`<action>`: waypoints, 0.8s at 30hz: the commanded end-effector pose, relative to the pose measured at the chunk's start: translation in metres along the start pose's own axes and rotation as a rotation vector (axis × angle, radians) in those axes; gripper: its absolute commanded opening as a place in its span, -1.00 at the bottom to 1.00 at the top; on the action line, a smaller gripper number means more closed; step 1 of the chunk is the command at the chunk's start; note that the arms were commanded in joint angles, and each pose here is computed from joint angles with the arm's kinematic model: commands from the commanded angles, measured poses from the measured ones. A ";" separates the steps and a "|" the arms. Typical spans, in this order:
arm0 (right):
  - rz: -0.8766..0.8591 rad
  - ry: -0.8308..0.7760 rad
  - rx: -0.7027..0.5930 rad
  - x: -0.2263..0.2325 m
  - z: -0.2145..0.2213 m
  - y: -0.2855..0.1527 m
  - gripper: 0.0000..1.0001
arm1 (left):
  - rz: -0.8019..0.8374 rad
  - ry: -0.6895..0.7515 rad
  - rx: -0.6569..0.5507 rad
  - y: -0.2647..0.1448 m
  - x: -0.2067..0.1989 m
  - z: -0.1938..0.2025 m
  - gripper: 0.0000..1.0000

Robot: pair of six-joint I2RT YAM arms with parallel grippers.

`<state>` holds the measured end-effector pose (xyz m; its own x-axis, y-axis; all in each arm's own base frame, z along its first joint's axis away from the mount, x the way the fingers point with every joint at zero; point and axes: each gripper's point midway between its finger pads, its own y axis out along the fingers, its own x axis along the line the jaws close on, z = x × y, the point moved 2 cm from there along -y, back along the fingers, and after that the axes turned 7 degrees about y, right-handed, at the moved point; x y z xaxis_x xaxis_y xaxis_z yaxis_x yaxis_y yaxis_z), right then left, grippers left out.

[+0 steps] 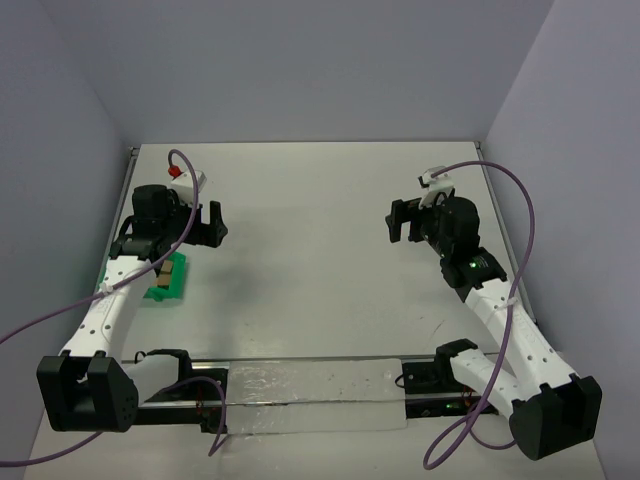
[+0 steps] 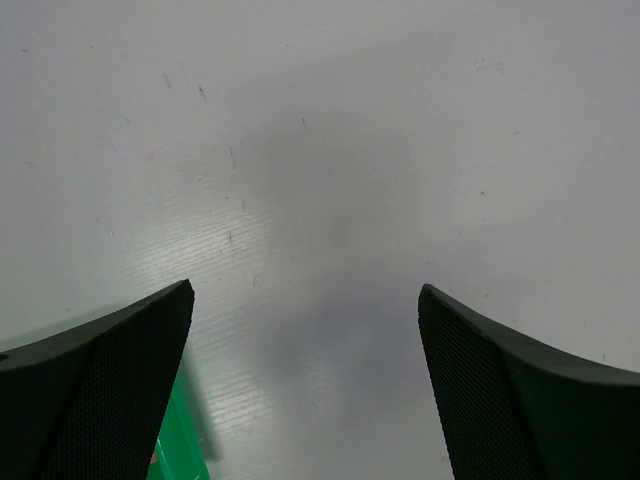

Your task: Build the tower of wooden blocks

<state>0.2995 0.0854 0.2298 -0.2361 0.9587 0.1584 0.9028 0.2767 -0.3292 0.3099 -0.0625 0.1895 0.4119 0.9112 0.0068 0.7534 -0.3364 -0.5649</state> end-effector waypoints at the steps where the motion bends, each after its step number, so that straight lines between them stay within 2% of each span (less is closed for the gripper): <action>1: -0.001 0.004 -0.016 -0.001 -0.003 0.003 0.99 | 0.001 0.040 -0.081 -0.005 0.000 -0.023 0.99; 9: -0.001 0.004 -0.006 0.000 -0.004 0.005 0.99 | -0.055 0.033 -0.057 -0.013 0.011 -0.032 0.98; 11: -0.001 0.004 -0.004 0.000 -0.004 0.005 0.99 | -0.083 0.025 -0.019 -0.016 0.017 -0.026 0.99; 19: -0.012 0.005 0.007 0.001 -0.002 0.006 0.99 | -0.158 -0.028 0.069 -0.050 0.082 0.004 0.98; 20: -0.017 0.006 0.012 0.002 -0.001 0.007 0.99 | -0.204 -0.041 0.106 -0.063 0.101 0.016 0.99; 24: -0.019 0.006 0.018 0.003 -0.003 0.009 0.99 | -0.248 -0.067 0.163 -0.080 0.125 0.038 0.96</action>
<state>0.3030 0.0879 0.2170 -0.2395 0.9571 0.1631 0.8839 0.2844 -0.3713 0.2963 0.0683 0.1988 0.1535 0.9847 0.0823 0.7575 -0.0638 -0.6497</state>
